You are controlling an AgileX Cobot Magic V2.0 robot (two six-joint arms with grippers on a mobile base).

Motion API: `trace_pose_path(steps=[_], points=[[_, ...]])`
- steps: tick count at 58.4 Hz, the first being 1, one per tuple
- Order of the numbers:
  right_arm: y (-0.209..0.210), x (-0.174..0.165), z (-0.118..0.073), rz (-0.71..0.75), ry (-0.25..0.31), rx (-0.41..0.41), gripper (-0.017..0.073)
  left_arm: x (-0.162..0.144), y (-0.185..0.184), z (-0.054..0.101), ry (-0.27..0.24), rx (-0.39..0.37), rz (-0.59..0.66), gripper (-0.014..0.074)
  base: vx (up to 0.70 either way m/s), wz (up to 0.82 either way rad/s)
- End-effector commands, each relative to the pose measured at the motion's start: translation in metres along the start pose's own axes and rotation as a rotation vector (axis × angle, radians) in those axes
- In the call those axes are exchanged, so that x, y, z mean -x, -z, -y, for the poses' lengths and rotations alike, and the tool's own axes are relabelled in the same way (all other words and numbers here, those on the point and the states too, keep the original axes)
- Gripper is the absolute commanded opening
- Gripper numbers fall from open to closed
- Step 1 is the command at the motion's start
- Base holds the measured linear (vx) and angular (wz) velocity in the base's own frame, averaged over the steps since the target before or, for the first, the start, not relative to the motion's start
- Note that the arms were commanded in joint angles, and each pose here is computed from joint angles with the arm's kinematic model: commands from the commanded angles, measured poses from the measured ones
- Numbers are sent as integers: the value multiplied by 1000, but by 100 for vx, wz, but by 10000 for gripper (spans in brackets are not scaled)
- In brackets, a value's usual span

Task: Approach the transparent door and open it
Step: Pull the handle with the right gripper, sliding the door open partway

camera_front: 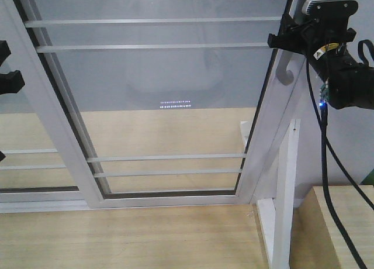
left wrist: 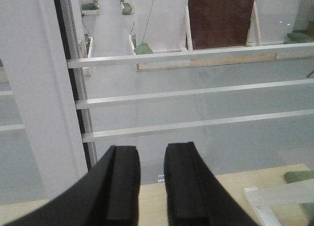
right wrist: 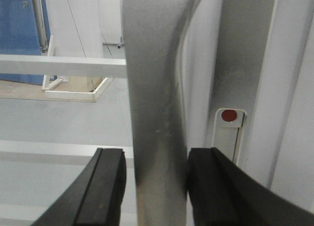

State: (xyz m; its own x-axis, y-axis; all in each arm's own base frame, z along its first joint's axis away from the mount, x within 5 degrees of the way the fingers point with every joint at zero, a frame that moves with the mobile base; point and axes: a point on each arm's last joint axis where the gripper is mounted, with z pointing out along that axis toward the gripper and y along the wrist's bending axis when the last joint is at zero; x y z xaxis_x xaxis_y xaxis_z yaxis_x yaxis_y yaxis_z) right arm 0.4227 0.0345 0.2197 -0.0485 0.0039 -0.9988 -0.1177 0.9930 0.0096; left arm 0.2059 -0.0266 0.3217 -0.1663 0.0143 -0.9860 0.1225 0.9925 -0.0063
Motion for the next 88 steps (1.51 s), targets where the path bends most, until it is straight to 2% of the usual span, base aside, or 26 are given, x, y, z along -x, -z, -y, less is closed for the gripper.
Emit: trace_pose_path(steps=[1, 15, 64, 73, 85, 88], points=[[3, 39, -6, 172, 6, 36, 385, 21, 2, 1, 10, 1, 124, 307, 0, 0], [5, 44, -38, 229, 49, 155, 385, 21, 2, 1, 10, 1, 124, 307, 0, 0], [19, 43, -125, 238, 38, 365, 382, 21, 2, 1, 10, 1, 124, 307, 0, 0], [21, 43, -133, 238, 39, 388, 382, 21, 2, 1, 10, 1, 124, 307, 0, 0], [20, 42, -130, 222, 33, 368, 382, 21, 2, 1, 12, 1, 124, 307, 0, 0], [20, 43, -126, 199, 47, 358, 382, 20, 2, 1, 12, 1, 122, 307, 0, 0]])
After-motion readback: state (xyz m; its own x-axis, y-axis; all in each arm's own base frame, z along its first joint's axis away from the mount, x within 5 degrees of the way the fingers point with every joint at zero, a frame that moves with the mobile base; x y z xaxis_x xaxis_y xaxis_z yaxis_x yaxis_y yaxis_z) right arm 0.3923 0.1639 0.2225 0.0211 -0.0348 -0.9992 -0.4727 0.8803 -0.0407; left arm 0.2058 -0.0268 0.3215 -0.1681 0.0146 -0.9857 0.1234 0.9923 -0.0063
